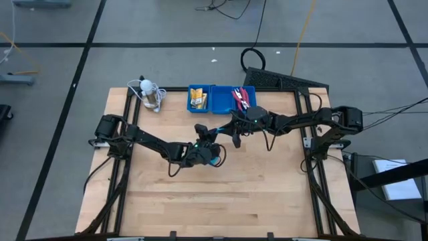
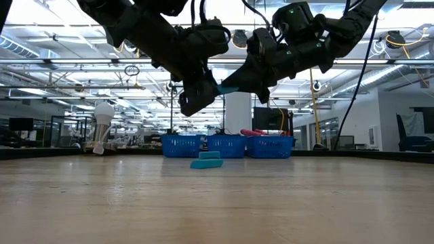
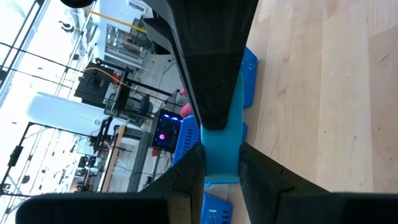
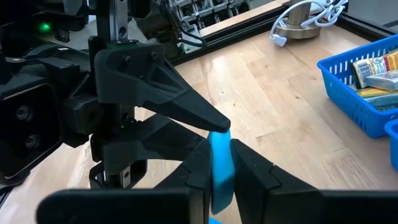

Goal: Pick & Place School Supplies
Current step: Put the blue eraser into the middle blue bin

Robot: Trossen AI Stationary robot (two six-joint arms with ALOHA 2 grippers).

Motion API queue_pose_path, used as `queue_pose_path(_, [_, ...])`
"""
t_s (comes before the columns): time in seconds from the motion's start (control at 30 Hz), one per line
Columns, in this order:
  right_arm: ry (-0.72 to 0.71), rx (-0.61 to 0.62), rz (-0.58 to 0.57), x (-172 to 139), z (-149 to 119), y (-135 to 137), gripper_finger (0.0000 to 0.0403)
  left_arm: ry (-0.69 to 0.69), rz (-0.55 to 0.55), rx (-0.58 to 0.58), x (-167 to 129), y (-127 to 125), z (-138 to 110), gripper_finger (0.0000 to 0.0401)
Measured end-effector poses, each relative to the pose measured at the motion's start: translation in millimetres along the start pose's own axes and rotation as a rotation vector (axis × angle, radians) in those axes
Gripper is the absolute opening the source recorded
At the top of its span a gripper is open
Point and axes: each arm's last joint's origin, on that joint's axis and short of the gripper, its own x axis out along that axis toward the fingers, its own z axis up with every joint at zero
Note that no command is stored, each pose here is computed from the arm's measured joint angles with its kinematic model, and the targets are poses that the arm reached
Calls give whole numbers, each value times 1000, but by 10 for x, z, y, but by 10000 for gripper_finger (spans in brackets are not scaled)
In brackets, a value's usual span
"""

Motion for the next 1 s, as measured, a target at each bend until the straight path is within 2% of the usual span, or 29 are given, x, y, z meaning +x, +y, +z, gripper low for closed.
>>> queue_pose_path(0.2, [4,-15,1,1,-4,1,28,-1,-1,-5,0,0,0,85])
queue_pose_path(0.37, [10,-17,2,0,-8,0,28,-10,-10,-79,1,0,5,93])
queue_pose_path(0.47, [17,-17,9,1,-14,5,28,-29,-38,-111,5,-7,8,125])
queue_pose_path(0.6, [34,-21,14,1,-30,3,28,-62,-75,-210,5,-5,33,192])
queue_pose_path(0.7, [46,-23,3,-1,-44,-16,28,-118,-162,-327,-25,85,71,238])
queue_pose_path(0.8, [45,-20,-12,-6,-40,-42,28,-177,-299,-456,-59,257,98,273])
queue_pose_path(0.93, [40,-21,-44,-18,-28,-97,28,-191,-443,-584,-52,557,45,297])
queue_pose_path(1.0, [26,-22,-104,-27,-18,-139,28,-198,-501,-626,-26,684,8,303])
